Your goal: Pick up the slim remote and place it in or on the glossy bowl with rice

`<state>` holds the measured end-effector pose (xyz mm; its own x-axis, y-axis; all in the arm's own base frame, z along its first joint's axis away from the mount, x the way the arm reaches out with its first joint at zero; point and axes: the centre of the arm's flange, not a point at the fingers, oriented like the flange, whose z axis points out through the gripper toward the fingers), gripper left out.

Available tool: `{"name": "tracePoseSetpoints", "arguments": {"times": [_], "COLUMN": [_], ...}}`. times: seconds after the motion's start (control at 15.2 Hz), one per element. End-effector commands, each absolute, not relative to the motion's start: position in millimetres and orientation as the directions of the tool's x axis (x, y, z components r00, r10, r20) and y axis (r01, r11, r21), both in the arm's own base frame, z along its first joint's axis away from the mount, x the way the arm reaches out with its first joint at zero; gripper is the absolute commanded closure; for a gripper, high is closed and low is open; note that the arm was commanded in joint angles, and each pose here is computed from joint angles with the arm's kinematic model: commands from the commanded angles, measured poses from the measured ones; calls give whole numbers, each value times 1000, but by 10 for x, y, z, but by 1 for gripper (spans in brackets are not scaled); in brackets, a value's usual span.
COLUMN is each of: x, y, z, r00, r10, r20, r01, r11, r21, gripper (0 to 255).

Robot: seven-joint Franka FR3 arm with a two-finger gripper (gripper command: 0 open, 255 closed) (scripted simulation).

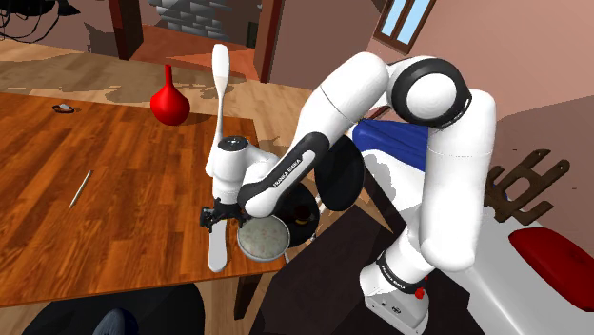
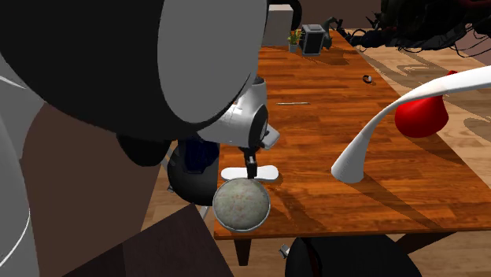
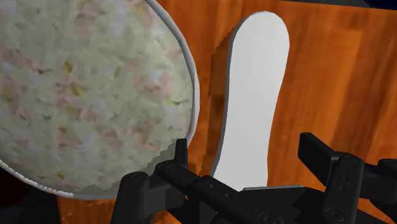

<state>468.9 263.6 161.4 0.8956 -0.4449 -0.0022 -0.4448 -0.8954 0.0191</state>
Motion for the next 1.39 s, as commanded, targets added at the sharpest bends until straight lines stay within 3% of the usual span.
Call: {"name": "tracePoseSetpoints", "arguments": {"times": [0.0,0.59,1.06,1.12,1.32], "x": [4787,4824,4824,4825,4835], "y": [2769,2799,2799,2797,2801], "z": [1404,945,945,946,949], "r00": [888,885,885,885,885], "r10": [-461,-465,-465,-465,-465], "r20": [6,8,8,8,8], "r01": [-461,-465,-465,-465,-465], "r11": [-887,-885,-885,-885,-885], "r21": [18,17,17,17,17], "gripper": [0,0,0,255,255]}}
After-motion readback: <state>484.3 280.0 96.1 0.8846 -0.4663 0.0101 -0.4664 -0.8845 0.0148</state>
